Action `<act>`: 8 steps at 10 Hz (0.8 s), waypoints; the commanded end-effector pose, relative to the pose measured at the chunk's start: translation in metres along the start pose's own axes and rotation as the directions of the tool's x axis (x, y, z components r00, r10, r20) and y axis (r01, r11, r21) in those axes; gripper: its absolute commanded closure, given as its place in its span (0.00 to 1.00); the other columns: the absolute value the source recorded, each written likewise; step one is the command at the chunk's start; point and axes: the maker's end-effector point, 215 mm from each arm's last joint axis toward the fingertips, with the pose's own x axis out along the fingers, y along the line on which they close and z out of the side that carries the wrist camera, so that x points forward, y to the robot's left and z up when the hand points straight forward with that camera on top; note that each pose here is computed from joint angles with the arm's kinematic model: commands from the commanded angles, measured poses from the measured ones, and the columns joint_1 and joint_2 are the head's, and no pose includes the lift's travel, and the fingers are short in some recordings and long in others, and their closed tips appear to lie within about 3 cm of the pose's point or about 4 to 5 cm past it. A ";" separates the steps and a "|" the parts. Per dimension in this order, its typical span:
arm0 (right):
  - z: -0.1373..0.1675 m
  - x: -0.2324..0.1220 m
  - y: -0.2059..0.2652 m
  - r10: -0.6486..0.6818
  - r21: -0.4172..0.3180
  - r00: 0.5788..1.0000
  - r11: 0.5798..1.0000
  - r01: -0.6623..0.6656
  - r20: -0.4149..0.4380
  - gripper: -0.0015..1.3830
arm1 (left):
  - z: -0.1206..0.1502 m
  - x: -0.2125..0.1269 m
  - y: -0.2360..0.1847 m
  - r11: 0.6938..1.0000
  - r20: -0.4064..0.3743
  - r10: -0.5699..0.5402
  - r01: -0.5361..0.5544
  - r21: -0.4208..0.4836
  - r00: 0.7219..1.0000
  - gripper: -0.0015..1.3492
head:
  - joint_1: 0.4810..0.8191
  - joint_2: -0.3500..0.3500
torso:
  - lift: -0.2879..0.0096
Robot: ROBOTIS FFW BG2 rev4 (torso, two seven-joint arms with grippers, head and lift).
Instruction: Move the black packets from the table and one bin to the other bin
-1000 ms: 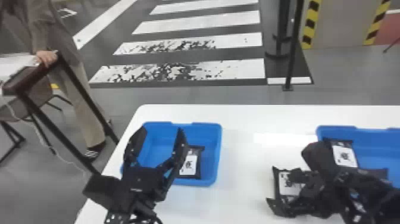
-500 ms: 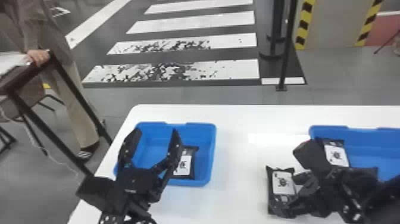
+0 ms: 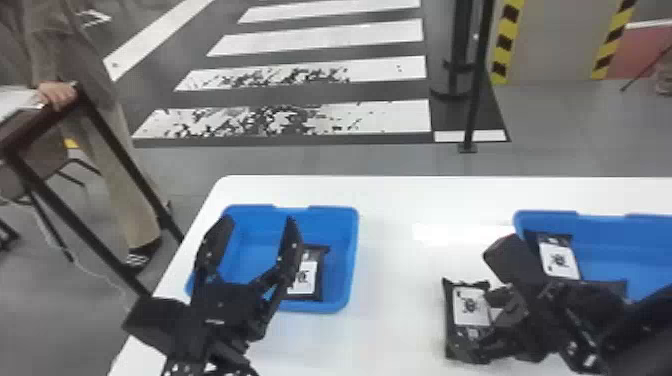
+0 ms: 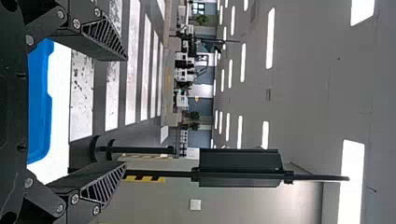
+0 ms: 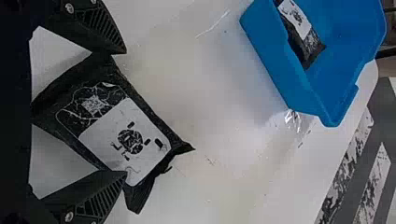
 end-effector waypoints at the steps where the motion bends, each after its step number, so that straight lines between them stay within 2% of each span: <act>1: -0.003 0.003 -0.003 -0.004 -0.001 1.000 1.000 0.004 -0.002 0.07 | -0.001 0.000 0.001 1.000 -0.001 0.003 -0.003 -0.010 1.000 0.19 | 0.63 0.80 | 0.60; 3: -0.010 0.008 -0.005 0.001 0.011 1.000 1.000 -0.001 -0.013 0.10 | -0.001 0.000 0.000 1.000 -0.001 0.002 -0.002 -0.011 1.000 0.19 | 0.63 0.79 | 0.60; 4: -0.009 0.007 -0.007 -0.002 0.011 1.000 1.000 0.002 -0.011 0.23 | -0.001 0.000 0.000 1.000 0.001 0.002 -0.002 -0.011 1.000 0.19 | 0.63 0.78 | 0.60; 5: -0.007 0.007 -0.007 -0.004 0.007 1.000 1.000 0.004 -0.008 0.53 | -0.002 0.000 0.000 1.000 -0.001 0.002 -0.002 -0.011 1.000 0.19 | 0.63 0.78 | 0.60; 7: -0.001 0.004 -0.005 -0.006 0.006 1.000 1.000 0.006 0.007 0.75 | -0.003 -0.001 0.001 1.000 -0.004 0.004 -0.004 -0.011 1.000 0.19 | 0.63 0.78 | 0.60; 8: -0.002 0.005 -0.003 -0.002 0.012 1.000 1.000 0.002 0.009 0.80 | -0.003 -0.001 0.001 1.000 -0.004 0.004 -0.004 -0.011 1.000 0.19 | 0.63 0.79 | 0.60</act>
